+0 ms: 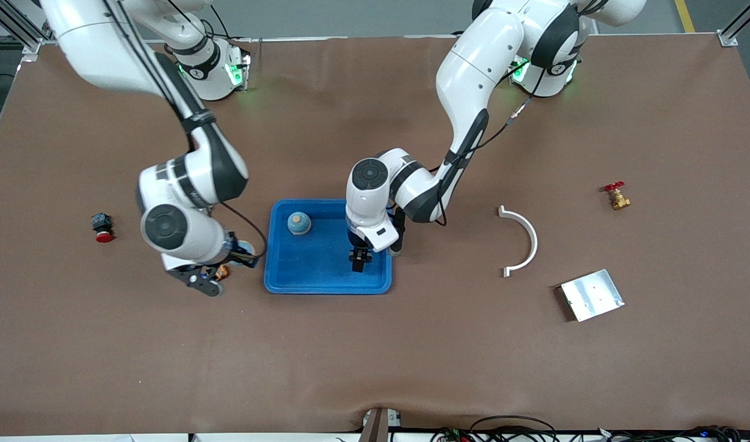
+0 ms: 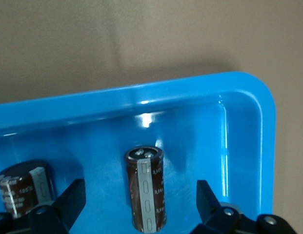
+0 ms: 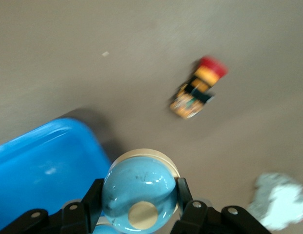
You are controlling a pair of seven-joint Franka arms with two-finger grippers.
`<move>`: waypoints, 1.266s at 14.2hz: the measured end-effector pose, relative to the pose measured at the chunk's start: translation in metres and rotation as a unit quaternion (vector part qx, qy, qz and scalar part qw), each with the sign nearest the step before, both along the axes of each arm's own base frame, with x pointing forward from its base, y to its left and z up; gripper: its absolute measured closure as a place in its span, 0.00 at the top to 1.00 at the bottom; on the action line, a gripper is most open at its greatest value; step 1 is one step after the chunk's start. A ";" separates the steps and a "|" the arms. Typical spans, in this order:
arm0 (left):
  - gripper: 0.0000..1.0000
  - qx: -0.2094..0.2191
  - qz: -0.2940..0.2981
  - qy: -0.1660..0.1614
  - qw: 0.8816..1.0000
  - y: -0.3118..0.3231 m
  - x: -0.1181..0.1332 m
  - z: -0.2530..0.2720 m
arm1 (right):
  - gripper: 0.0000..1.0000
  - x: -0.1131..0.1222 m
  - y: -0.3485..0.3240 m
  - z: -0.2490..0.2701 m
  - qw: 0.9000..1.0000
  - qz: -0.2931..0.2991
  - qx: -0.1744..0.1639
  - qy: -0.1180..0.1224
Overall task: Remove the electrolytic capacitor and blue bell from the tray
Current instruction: 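Grasp the capacitor with the left gripper while the right gripper grasps the dome, then carry the capacitor toward the bracket while the right gripper sets the dome down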
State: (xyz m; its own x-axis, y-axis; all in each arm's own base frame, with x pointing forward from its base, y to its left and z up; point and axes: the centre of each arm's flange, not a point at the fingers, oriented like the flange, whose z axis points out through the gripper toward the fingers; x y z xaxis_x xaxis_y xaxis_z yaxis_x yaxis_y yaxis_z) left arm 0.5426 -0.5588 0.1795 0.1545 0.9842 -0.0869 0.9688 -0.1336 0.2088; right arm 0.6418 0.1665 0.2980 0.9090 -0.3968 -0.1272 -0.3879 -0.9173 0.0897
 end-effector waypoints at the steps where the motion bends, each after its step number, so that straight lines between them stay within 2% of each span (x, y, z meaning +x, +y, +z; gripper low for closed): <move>1: 1.00 0.002 0.000 -0.003 1.000 0.001 0.001 0.001 | 0.64 0.003 -0.024 -0.001 1.000 0.026 0.005 0.006; 5: 0.96 0.005 0.008 -0.010 1.000 0.002 0.003 0.003 | 0.64 -0.002 -0.146 -0.019 0.990 0.130 0.035 0.028; 6: 0.88 0.007 0.007 -0.012 1.000 0.002 0.004 0.003 | 0.64 -0.007 -0.171 -0.023 0.987 0.151 0.042 0.022; 7: 0.85 0.009 0.007 -0.014 1.000 0.001 0.003 0.003 | 0.64 -0.015 -0.191 -0.027 0.984 0.174 0.046 0.014; 9: 0.85 0.010 0.005 -0.016 1.000 -0.001 0.001 0.003 | 0.64 -0.036 -0.217 -0.038 0.975 0.217 0.050 -0.001; 14: 0.85 0.011 0.001 -0.017 1.000 -0.004 -0.002 -0.001 | 0.64 -0.082 -0.285 -0.063 0.957 0.287 0.050 0.004; 17: 0.82 0.012 -0.002 -0.017 1.000 -0.007 -0.006 -0.004 | 0.64 -0.102 -0.319 -0.079 0.949 0.313 0.041 -0.009; 18: 0.72 0.013 -0.002 -0.017 1.000 -0.007 -0.006 -0.004 | 0.64 -0.106 -0.324 -0.082 0.948 0.315 0.038 -0.012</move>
